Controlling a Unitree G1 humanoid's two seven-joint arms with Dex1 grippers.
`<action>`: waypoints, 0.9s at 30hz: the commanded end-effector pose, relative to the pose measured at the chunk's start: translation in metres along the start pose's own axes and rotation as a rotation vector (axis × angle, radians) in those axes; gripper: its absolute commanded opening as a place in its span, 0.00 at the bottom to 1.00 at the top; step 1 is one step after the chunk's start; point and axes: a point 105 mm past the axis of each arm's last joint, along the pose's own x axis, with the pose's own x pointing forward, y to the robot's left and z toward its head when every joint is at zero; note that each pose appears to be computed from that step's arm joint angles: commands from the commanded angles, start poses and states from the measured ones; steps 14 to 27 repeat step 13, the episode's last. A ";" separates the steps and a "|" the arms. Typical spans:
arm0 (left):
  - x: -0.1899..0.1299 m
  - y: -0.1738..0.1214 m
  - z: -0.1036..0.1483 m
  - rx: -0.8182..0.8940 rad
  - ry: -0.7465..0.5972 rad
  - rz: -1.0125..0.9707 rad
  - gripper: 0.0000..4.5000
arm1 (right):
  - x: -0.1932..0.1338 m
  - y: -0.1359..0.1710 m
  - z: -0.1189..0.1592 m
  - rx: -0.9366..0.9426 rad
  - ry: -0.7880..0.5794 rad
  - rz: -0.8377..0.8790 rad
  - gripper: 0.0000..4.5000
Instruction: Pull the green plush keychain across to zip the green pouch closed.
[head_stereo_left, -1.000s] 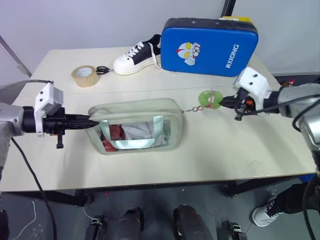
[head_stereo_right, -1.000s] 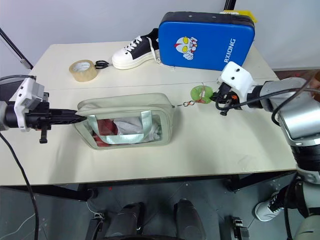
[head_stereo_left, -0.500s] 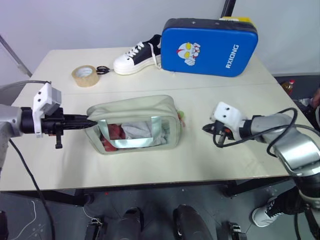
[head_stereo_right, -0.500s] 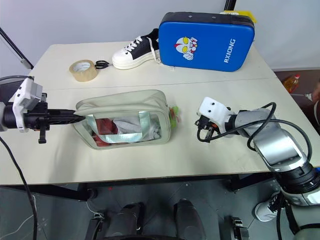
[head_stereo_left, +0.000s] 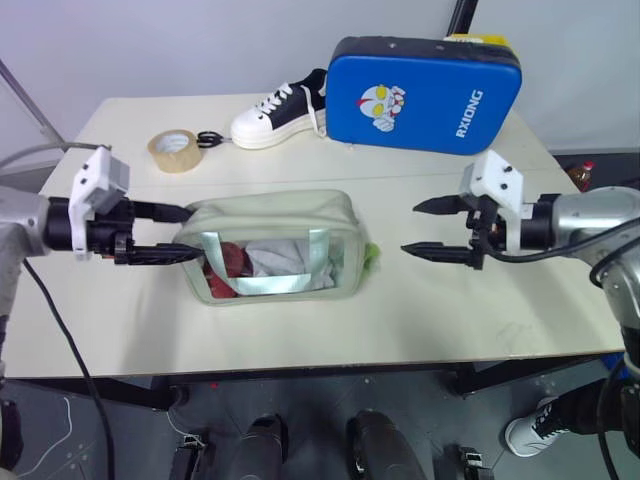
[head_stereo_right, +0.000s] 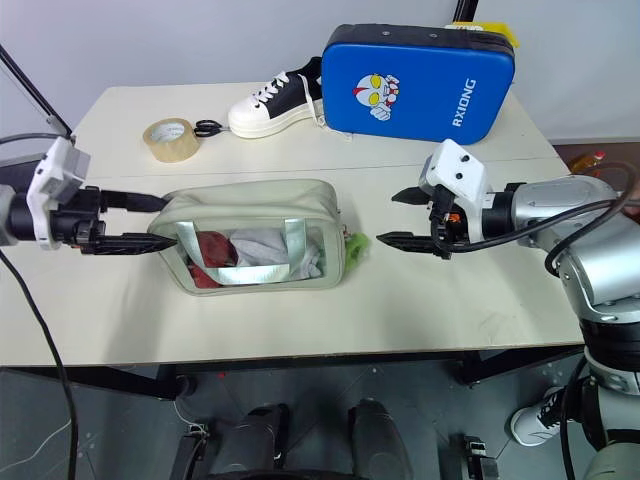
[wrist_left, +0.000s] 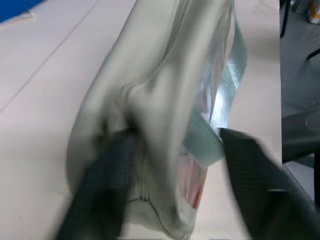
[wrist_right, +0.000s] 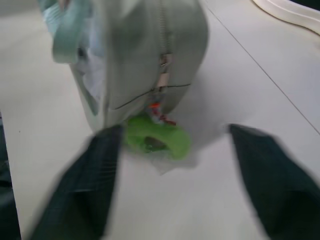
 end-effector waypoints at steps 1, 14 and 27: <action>-0.020 -0.001 0.018 0.023 -0.026 0.030 0.99 | -0.007 -0.002 0.011 -0.041 -0.028 -0.019 1.00; -0.051 0.003 0.011 -0.020 -0.080 0.243 0.99 | -0.023 -0.010 0.001 -0.059 -0.031 -0.076 1.00; -0.051 0.003 0.011 -0.020 -0.080 0.243 0.99 | -0.023 -0.010 0.001 -0.059 -0.031 -0.076 1.00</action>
